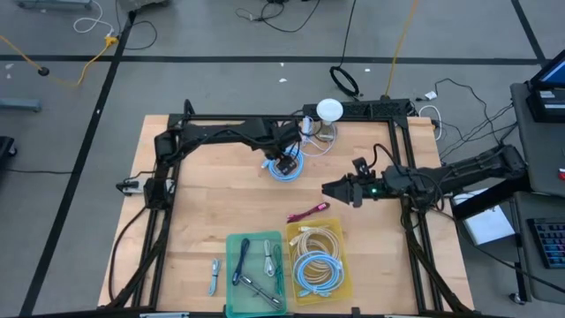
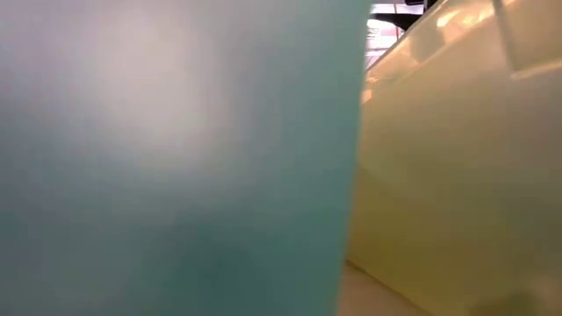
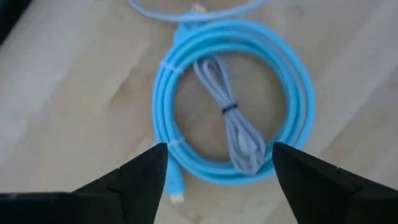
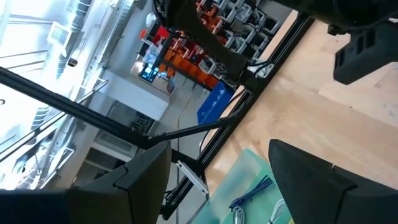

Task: Pick & Place USB Port
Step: Put the violet charger cable into the green bin, then put the light blue hdmi cable into the yellow bin

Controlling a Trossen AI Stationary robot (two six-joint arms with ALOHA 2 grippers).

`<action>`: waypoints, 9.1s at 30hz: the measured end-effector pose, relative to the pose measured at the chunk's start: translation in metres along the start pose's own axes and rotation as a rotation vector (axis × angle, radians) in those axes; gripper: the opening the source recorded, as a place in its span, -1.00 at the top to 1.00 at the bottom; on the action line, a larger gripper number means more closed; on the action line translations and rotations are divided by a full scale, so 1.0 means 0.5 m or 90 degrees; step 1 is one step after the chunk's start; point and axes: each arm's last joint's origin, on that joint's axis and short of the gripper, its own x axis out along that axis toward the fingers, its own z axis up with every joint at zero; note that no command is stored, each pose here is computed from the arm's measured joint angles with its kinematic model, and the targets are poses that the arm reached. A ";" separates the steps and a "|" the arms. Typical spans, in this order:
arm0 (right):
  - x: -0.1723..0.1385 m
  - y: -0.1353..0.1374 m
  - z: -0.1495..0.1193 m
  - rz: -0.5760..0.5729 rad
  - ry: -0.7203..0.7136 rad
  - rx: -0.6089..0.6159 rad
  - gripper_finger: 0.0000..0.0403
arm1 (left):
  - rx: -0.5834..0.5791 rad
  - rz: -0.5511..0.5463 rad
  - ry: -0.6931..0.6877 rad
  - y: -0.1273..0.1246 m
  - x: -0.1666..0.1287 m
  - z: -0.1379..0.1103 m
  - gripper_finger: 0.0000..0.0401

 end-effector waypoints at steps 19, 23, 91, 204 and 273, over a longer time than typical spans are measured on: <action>0.002 0.001 0.008 0.017 -0.001 0.019 -0.32 | -0.052 0.032 -0.021 0.058 0.026 0.027 -0.28; 0.002 0.001 0.008 0.017 -0.001 0.023 -0.32 | -0.042 0.019 0.029 0.052 0.073 0.018 -0.27; 0.001 0.000 0.008 0.014 -0.005 0.023 -0.32 | -0.093 -0.071 0.010 0.004 0.090 0.022 -0.07; -0.006 0.017 -0.020 0.103 0.138 -0.045 -0.32 | -0.517 -0.065 0.050 -0.415 -0.248 -0.437 0.40; -0.004 0.007 -0.004 -0.031 -0.084 0.003 -0.32 | -0.008 0.072 0.068 0.029 0.141 0.001 -0.21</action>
